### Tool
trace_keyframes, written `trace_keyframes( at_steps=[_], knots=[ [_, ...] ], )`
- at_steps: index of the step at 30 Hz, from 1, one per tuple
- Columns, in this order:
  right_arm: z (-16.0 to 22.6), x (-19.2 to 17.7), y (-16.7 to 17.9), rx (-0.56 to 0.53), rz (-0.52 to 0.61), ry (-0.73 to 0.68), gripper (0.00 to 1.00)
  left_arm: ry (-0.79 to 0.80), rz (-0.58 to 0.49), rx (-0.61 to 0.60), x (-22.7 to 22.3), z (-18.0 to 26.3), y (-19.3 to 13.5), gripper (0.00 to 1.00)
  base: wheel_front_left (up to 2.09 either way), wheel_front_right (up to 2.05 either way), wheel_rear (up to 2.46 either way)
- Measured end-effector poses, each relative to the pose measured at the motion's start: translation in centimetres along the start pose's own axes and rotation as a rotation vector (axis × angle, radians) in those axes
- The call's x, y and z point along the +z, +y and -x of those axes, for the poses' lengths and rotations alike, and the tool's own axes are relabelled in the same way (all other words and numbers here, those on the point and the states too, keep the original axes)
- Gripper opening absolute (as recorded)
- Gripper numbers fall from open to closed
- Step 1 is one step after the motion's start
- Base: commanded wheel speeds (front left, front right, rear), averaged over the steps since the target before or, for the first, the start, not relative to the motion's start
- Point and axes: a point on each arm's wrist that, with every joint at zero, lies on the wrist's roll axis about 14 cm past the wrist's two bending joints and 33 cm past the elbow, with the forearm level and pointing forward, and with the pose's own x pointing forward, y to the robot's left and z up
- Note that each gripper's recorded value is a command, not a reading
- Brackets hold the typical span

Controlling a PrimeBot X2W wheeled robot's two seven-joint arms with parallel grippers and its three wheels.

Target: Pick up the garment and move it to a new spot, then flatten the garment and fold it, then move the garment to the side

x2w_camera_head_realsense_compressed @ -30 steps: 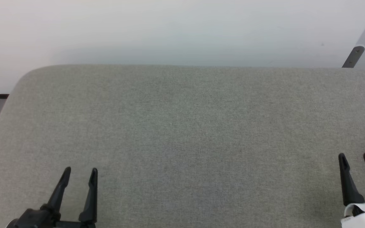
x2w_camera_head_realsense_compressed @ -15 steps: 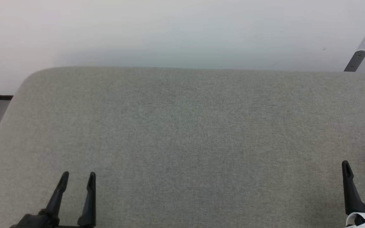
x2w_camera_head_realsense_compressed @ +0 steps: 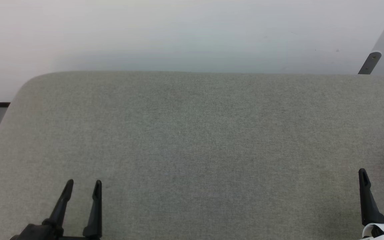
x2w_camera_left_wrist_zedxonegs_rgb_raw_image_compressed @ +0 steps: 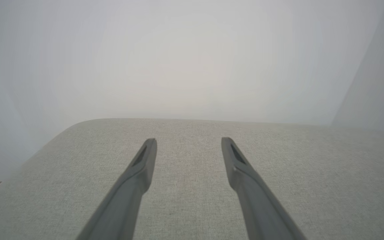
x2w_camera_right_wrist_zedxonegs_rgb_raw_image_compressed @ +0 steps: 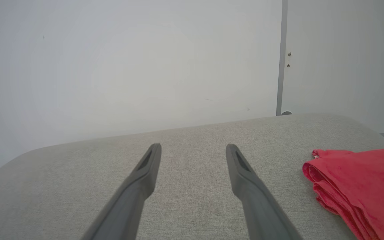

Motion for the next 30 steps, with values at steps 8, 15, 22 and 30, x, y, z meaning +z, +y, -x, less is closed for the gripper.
trace_keyframes(
  at_steps=[8, 15, 22, 30],
  knots=[
    [0.2, -0.7, 0.2, -0.005, -0.018, 0.017, 0.0, 0.031, 0.03, 0.007, -1.0, 0.3, -0.1, 0.0, 0.0, 0.0, 0.0],
    [0.7, -2.2, -0.1, -0.034, -0.116, 0.058, 0.0, 0.073, 0.137, 0.038, -2.3, 0.7, -0.1, 0.0, 0.0, 0.0, 0.0],
    [0.4, -2.4, -0.3, -0.053, -0.233, 0.062, 0.0, 0.081, 0.265, 0.071, -2.6, 0.3, 0.2, 0.0, 0.0, 0.0, 0.0],
    [0.1, -2.7, -0.4, -0.072, -0.358, 0.065, 0.0, 0.091, 0.399, 0.1, -2.9, -0.2, 0.4, 0.0, 0.0, 0.0, 0.0]
  ],
)
